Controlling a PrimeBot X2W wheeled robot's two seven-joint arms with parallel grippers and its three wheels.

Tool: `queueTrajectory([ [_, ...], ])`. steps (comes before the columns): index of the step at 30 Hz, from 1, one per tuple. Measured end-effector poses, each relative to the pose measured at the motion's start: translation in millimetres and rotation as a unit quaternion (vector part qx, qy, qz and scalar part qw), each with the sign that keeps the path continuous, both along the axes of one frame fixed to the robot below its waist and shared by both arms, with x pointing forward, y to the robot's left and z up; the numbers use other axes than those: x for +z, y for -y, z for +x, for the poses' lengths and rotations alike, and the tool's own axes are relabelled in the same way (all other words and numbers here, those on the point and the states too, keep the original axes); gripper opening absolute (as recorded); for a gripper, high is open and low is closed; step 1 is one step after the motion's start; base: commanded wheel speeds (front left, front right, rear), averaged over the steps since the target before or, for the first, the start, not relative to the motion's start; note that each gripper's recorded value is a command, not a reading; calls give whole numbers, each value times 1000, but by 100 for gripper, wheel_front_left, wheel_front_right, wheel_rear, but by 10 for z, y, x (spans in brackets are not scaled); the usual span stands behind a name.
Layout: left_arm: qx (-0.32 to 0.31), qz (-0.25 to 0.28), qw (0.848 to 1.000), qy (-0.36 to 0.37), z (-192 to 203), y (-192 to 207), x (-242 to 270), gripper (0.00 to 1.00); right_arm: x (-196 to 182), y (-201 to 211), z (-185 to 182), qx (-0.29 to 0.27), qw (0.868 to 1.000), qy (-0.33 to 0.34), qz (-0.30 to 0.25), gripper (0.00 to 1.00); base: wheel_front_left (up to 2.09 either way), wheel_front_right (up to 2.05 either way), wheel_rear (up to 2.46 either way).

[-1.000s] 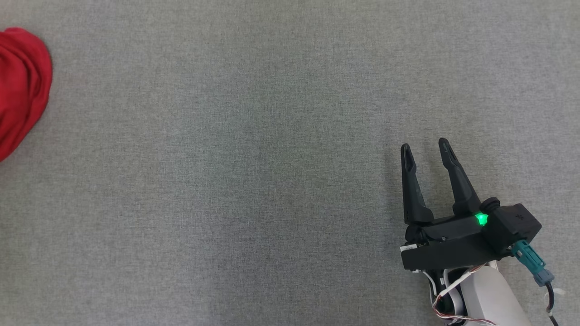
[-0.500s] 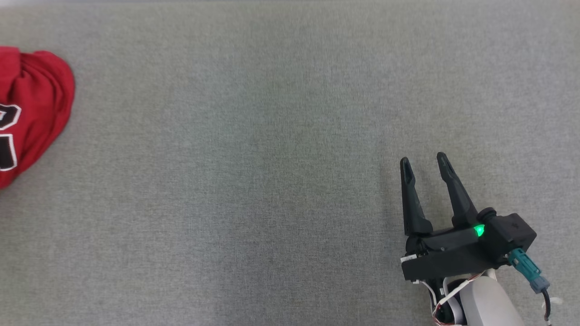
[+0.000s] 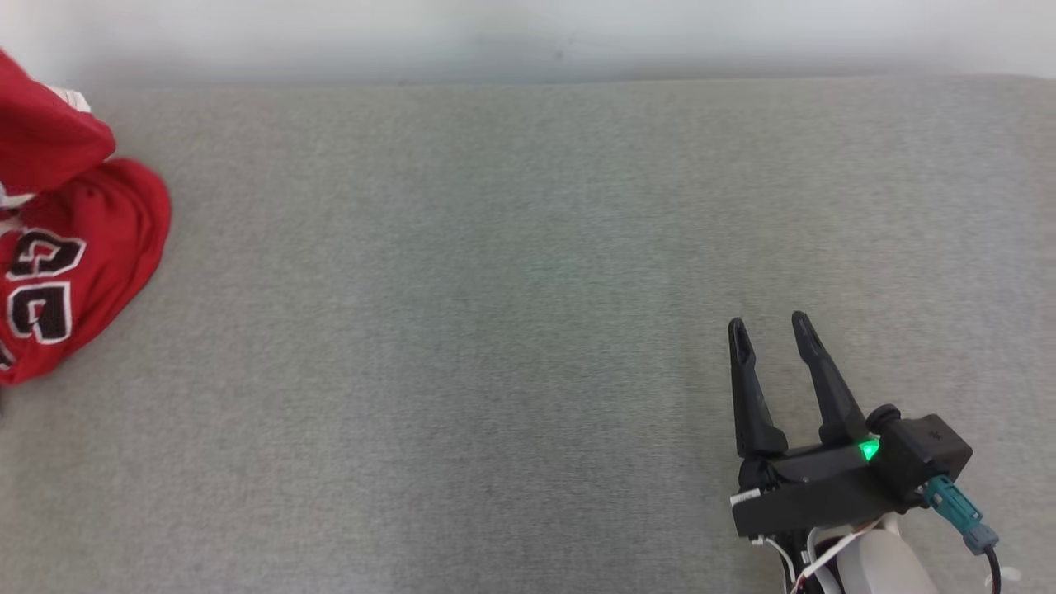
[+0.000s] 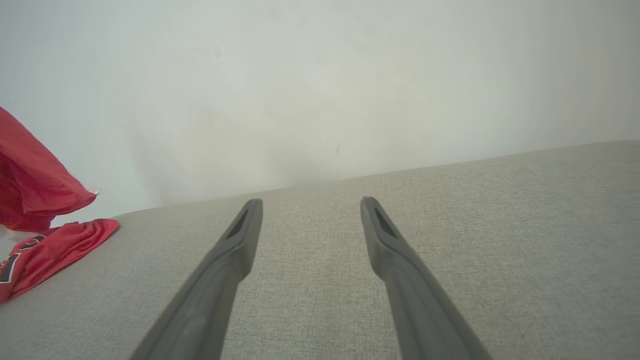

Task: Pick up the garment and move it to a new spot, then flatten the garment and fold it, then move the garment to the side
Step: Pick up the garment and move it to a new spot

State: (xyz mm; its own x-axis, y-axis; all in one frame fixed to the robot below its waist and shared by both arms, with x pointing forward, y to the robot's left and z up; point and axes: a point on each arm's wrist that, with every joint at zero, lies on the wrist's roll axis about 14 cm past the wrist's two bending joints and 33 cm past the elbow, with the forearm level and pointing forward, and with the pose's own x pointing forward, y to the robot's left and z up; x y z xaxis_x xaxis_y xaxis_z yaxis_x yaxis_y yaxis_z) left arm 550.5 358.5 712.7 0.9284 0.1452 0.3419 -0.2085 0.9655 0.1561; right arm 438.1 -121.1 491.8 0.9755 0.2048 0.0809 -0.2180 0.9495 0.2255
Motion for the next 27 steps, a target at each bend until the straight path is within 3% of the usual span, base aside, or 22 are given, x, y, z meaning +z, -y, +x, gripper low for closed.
queueTrajectory([
  [6,-78,25,995,62,57,638,577,0,59,159,-111,-22,1000,3,5,100,0,0,0],
  [13,-194,30,975,109,126,1631,970,0,129,448,-251,-63,998,7,13,100,0,0,0],
  [27,-417,-15,900,123,-33,3620,998,0,130,1031,-583,-151,988,-2,11,100,0,0,0],
])
